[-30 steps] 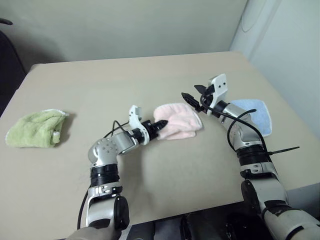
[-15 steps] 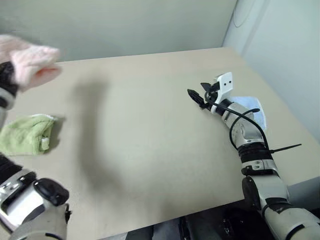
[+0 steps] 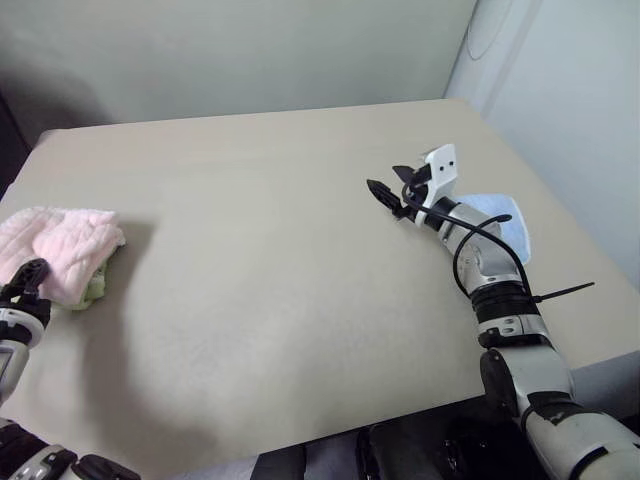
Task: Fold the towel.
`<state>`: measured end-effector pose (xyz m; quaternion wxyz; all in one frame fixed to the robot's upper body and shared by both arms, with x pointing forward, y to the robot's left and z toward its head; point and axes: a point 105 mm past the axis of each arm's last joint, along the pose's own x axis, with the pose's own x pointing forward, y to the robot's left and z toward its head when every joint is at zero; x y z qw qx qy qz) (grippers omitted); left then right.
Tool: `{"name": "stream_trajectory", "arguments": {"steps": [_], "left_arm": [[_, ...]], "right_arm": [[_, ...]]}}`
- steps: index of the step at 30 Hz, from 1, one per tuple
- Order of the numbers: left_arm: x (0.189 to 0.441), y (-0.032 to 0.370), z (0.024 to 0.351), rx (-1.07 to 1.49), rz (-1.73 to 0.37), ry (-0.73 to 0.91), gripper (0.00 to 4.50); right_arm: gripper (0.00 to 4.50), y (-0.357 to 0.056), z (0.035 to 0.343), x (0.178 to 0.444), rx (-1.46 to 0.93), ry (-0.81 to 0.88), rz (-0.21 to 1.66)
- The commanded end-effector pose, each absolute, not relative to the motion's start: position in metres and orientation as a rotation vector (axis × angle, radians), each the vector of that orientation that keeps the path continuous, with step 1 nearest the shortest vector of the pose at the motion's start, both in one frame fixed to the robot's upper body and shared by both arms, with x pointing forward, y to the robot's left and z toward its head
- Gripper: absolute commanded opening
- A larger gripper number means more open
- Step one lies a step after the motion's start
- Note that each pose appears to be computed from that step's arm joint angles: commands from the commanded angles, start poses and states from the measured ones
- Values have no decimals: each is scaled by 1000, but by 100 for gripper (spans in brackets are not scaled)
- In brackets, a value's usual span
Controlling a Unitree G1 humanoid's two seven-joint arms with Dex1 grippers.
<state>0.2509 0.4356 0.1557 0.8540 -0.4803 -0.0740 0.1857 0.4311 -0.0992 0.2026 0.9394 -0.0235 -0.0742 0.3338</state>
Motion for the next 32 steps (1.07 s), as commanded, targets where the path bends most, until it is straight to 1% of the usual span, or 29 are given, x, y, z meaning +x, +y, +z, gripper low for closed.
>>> {"name": "stream_trajectory", "arguments": {"steps": [1, 3, 4, 9, 12, 14, 16, 17, 18, 21, 24, 27, 29, 32], "left_arm": [[238, 437, 177, -962, 356, -230, 377], [229, 436, 177, -954, 347, -229, 437], [223, 437, 177, -955, 349, -240, 447], [184, 439, 168, -926, 368, -255, 447], [153, 445, 173, -925, 378, -381, 447], [133, 450, 188, -891, 380, -512, 447], [124, 444, 214, -814, 336, -616, 447], [124, 440, 222, -774, 322, -633, 447], [130, 434, 228, -713, 318, -602, 447], [169, 392, 240, -460, 208, -424, 447], [193, 354, 242, -274, 80, -319, 447], [218, 305, 227, -49, -92, -165, 447], [231, 277, 208, 29, -203, -84, 447], [239, 264, 196, 37, -254, -68, 447]], "right_arm": [[374, -97, 222, 430, -70, -214, 694], [374, -96, 221, 430, -65, -211, 696], [374, -96, 220, 430, -64, -208, 697], [374, -93, 218, 430, -61, -199, 707], [374, -90, 217, 431, -60, -194, 718], [374, -87, 218, 432, -60, -191, 727], [374, -86, 219, 433, -65, -188, 737], [374, -87, 220, 433, -66, -187, 740], [374, -89, 221, 434, -66, -184, 744], [374, -96, 221, 434, -76, -165, 772], [374, -104, 219, 431, -88, -153, 785], [374, -121, 217, 428, -84, -117, 777], [374, -135, 209, 419, -107, -66, 801], [374, -146, 202, 405, -123, -17, 831]]}}
